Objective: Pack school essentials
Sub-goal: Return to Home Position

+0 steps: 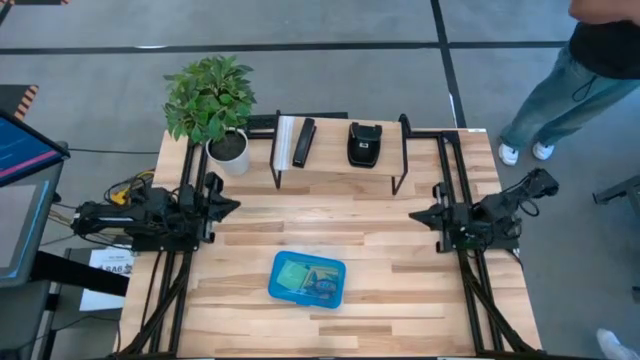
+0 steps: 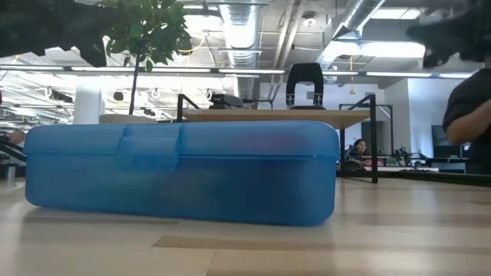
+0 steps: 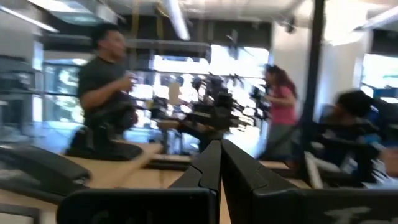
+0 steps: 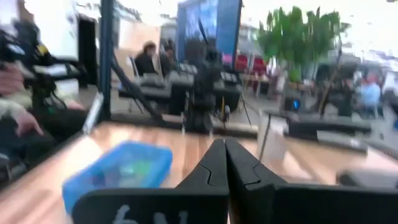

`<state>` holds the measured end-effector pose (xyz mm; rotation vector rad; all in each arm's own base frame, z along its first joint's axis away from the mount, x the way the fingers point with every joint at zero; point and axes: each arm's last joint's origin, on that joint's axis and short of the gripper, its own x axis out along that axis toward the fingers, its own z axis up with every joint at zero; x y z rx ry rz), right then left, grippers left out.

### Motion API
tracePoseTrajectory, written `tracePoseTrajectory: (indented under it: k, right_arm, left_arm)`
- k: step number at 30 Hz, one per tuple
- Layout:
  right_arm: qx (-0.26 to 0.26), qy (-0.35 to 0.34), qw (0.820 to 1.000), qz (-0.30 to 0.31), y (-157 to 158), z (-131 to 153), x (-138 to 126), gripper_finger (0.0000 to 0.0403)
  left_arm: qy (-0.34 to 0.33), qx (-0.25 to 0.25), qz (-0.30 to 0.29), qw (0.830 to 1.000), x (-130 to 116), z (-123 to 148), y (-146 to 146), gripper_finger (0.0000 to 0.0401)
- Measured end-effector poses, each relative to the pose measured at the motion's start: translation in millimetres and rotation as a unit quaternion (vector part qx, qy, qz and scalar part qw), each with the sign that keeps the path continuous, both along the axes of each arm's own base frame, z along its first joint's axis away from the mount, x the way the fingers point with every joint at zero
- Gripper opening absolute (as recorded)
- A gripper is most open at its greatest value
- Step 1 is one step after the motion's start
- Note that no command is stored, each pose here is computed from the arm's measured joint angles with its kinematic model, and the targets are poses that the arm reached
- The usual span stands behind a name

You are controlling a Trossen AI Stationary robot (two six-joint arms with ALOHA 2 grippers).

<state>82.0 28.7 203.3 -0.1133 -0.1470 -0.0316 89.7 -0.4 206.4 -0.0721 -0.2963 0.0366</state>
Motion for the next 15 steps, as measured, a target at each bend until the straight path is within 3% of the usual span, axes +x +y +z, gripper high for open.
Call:
tracePoseTrajectory:
  k: [7,15]
  right_arm:
    - [0.013,0.021,0.999,-0.023,-3,-13,5,0.0002]
    - [0.035,0.034,0.998,-0.036,-4,-27,8,0.0002]
  left_arm:
    - [0.023,0.02,-0.071,0.997,4,-16,-4,0.0]
    - [0.054,0.002,-0.074,0.996,6,-22,-4,0.0]
